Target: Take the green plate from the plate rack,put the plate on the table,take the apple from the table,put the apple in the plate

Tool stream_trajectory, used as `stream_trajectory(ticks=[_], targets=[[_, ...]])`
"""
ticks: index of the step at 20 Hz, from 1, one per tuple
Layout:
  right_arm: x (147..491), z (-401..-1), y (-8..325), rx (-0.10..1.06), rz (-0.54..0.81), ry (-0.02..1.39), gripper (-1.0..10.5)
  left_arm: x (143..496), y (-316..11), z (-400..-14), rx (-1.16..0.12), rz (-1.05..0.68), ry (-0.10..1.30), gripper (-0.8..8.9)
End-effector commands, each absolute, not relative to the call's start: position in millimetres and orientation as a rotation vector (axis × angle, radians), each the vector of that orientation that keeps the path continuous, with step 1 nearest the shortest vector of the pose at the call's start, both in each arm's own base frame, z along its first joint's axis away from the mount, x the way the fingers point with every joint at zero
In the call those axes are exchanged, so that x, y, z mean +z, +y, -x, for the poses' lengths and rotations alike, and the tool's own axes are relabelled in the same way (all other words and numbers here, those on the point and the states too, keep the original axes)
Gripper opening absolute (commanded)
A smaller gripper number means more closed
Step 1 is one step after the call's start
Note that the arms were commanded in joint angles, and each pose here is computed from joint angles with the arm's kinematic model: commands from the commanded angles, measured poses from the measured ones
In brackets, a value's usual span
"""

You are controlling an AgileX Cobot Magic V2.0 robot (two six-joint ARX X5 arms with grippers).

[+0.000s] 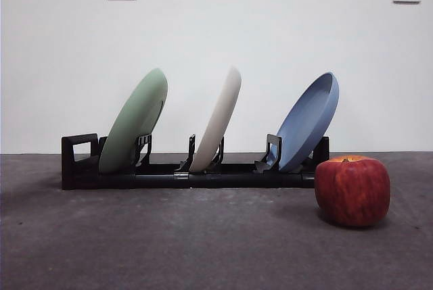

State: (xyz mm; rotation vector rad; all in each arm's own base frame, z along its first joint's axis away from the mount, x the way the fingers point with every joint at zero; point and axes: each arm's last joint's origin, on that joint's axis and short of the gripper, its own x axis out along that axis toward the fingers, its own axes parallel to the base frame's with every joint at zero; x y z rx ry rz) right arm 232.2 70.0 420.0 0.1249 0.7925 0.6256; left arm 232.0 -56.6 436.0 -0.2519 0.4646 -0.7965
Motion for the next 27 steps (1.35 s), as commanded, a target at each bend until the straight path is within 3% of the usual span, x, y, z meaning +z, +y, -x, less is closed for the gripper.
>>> stream_trajectory(ticks=[1, 2, 12, 27], targets=[[419, -245, 78, 0.608, -0.077, 0.801, 6.4, 428, -68, -251, -0.747, 0.206, 0.504, 3.61], [418, -248, 82, 0.616, -0.071, 0.805, 6.6, 423, -73, -260, -0.725, 0.196, 0.527, 4.31], [416, -259, 87, 0.582, -0.05, 0.815, 6.6, 379, -111, -365, -0.492, 0.046, 0.881, 4.33], [413, -259, 86, 0.536, -0.031, 0.844, 6.6, 331, -141, -400, -0.398, -0.052, 1.001, 4.32]])
